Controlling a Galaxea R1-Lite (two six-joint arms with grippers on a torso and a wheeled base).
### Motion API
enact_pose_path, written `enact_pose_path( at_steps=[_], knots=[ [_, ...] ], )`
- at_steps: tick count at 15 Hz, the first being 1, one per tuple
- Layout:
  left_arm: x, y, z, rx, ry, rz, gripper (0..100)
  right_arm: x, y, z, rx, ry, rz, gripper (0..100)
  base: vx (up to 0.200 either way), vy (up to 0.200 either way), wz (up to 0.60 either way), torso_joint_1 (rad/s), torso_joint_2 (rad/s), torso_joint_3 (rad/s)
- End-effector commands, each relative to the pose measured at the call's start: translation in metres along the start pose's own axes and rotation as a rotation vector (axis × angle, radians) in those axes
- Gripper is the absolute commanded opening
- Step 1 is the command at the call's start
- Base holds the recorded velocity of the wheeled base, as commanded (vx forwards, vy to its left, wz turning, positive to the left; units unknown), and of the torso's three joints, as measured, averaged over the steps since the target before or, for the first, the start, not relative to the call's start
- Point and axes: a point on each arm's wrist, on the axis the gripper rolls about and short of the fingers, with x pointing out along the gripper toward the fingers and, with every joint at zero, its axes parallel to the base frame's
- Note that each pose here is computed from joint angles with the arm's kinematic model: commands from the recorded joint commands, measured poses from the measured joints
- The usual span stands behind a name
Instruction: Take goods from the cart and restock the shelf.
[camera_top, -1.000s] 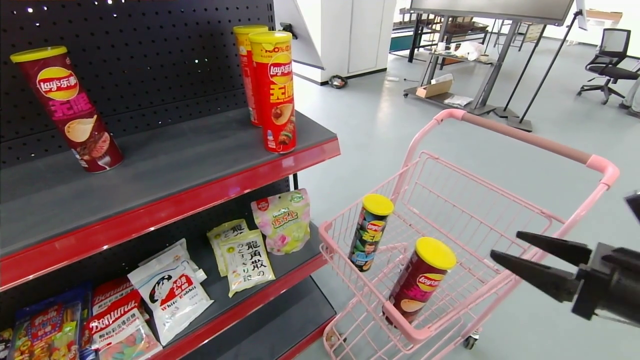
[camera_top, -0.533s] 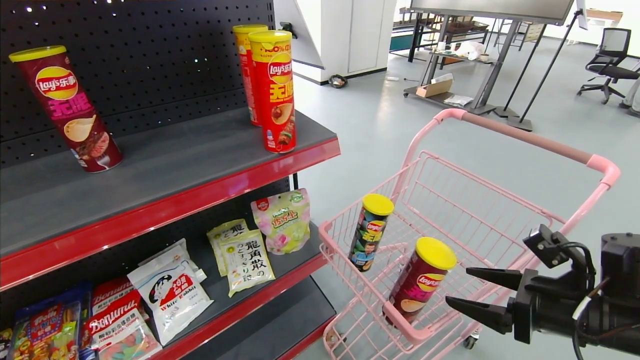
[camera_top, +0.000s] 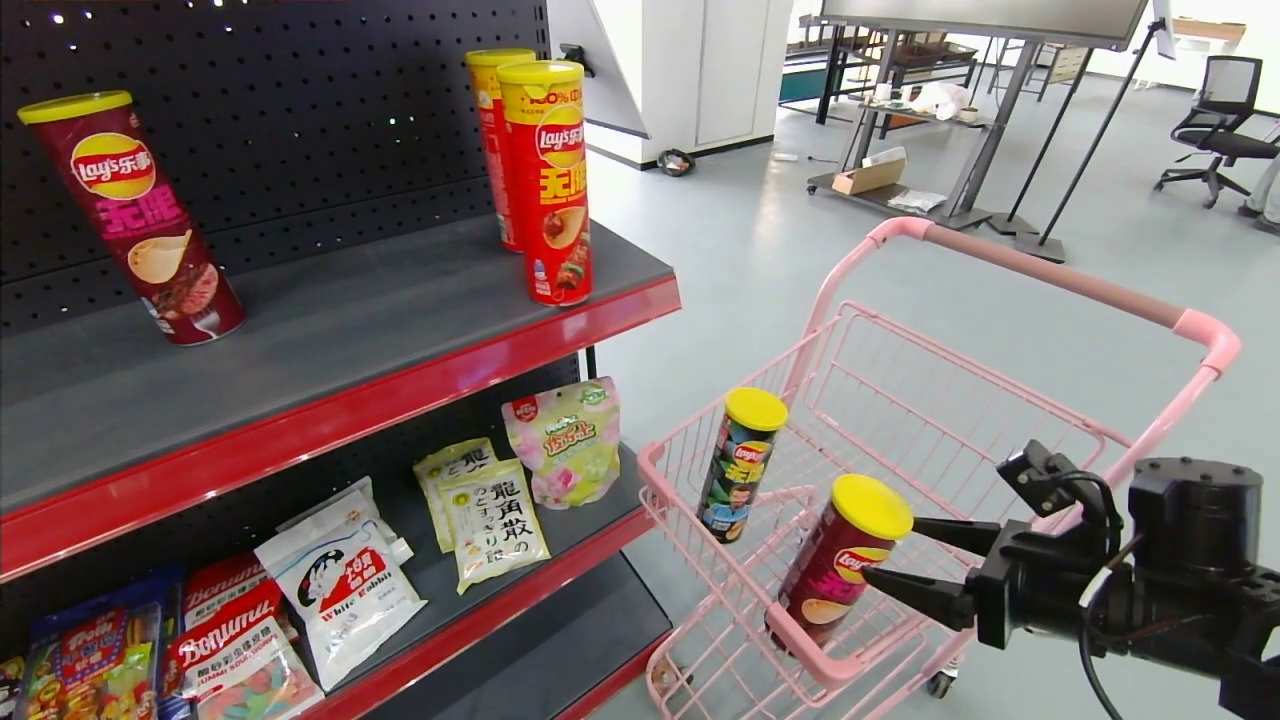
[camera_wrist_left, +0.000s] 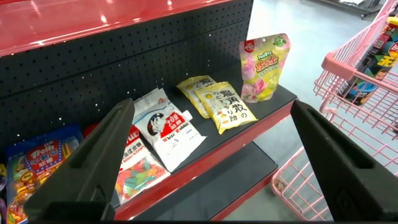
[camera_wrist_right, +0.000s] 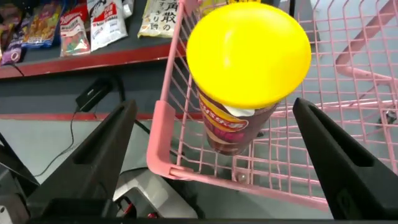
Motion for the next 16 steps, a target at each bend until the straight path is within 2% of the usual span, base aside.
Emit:
enact_pose_path(
  at_steps=[1, 6, 11, 16],
  knots=[
    [0.0, 0.0, 0.0, 0.0, 0.0, 0.001, 100, 0.012, -0.006, -0.01, 0.029, 0.046, 0.014, 100, 0.0, 0.0, 0.0, 0.0, 0.0, 0.0],
    [0.0, 0.0, 0.0, 0.0, 0.0, -0.001, 100, 0.027, -0.014, -0.017, -0.006, 0.036, 0.08, 100, 0.0, 0.0, 0.0, 0.0, 0.0, 0.0],
    [0.0, 0.0, 0.0, 0.0, 0.0, 0.001, 100, 0.043, -0.025, -0.026, -0.028, 0.018, 0.079, 100, 0.0, 0.0, 0.0, 0.0, 0.0, 0.0],
    [0.0, 0.0, 0.0, 0.0, 0.0, 0.001, 100, 0.053, -0.032, -0.024, -0.052, -0.021, 0.091, 100, 0.0, 0.0, 0.0, 0.0, 0.0, 0.0]
  ],
)
